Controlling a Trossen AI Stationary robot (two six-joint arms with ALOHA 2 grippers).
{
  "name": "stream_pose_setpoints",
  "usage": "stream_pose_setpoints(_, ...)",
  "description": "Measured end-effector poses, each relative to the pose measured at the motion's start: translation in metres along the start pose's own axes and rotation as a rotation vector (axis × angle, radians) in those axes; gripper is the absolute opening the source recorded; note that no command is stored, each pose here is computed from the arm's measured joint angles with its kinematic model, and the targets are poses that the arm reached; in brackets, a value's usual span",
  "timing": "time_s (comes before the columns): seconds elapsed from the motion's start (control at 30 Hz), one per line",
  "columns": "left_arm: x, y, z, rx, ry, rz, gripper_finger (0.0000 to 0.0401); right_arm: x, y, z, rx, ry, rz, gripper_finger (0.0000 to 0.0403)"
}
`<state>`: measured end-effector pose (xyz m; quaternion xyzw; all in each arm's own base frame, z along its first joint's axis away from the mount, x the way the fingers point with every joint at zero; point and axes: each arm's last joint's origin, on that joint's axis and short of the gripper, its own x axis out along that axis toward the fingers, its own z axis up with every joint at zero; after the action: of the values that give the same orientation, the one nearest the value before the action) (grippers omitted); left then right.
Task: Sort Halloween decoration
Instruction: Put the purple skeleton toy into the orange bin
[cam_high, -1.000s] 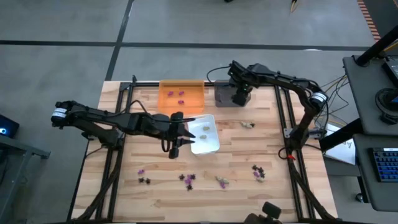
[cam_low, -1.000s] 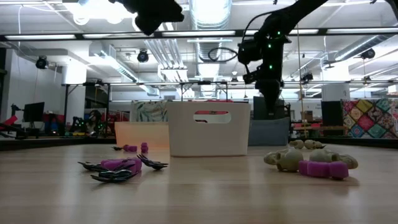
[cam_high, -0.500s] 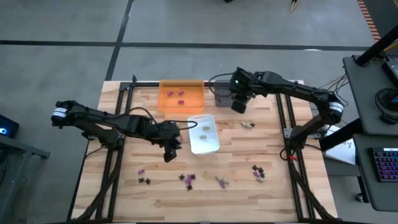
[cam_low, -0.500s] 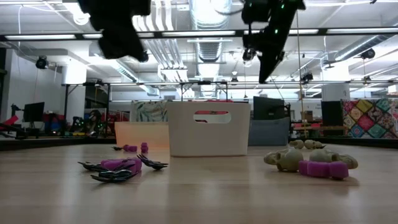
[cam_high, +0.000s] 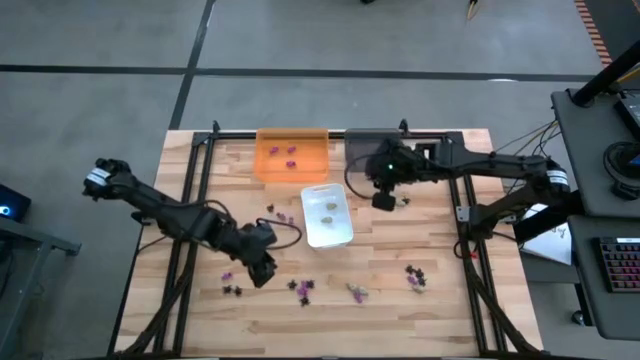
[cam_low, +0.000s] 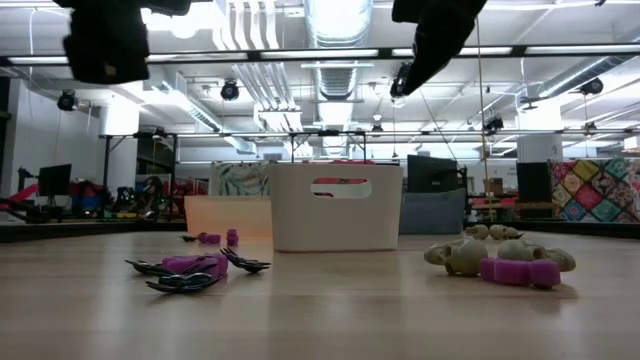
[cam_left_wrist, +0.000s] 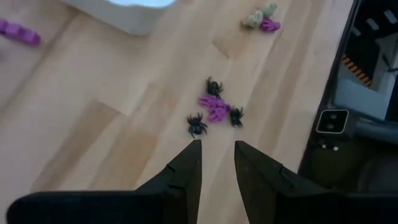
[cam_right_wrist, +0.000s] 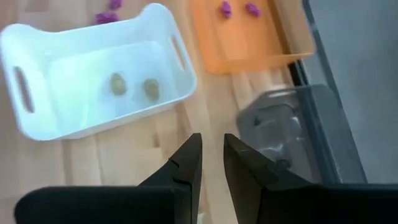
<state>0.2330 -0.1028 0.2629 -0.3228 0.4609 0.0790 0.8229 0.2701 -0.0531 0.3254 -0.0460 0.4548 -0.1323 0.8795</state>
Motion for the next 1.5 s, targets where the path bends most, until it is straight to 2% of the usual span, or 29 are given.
stream_pose_setpoints(0.2, 0.001, -0.008, -0.021, -0.067, 0.057, 0.018, 0.0078, 0.004, 0.017, 0.002, -0.047, 0.01, 0.035, 0.0059)
stream_pose_setpoints(0.47, 0.012, 0.005, -0.045, -0.146, 0.257, 0.256, 0.0078, 0.005, 0.028, 0.003, -0.064, 0.012, 0.057, 0.0059)
stream_pose_setpoints(0.6, 0.021, 0.01, -0.052, -0.059, 0.324, 0.358, 0.0078, 0.004, 0.032, 0.003, -0.065, 0.01, 0.064, 0.0059)
stream_pose_setpoints(0.77, 0.032, 0.006, -0.068, 0.174, 0.394, 0.375, 0.0078, 0.004, 0.035, 0.002, -0.054, 0.012, 0.071, 0.0059)
stream_pose_setpoints(0.9, 0.031, 0.001, -0.085, 0.306, 0.38, 0.394, 0.0078, 0.003, 0.038, 0.002, -0.056, 0.013, 0.077, 0.0059)
stream_pose_setpoints(1.1, 0.026, 0.002, -0.107, 0.329, 0.309, 0.428, 0.0078, 0.004, 0.039, 0.002, -0.044, 0.014, 0.078, 0.0059)
stream_pose_setpoints(1.23, 0.032, 0.016, -0.122, 0.307, 0.313, 0.475, 0.0078, 0.004, 0.039, 0.002, -0.041, 0.011, 0.078, 0.0059)
stream_pose_setpoints(1.5, 0.045, 0.038, -0.136, 0.304, 0.319, 0.479, 0.0077, 0.004, 0.041, 0.003, -0.034, 0.002, 0.082, 0.0059)
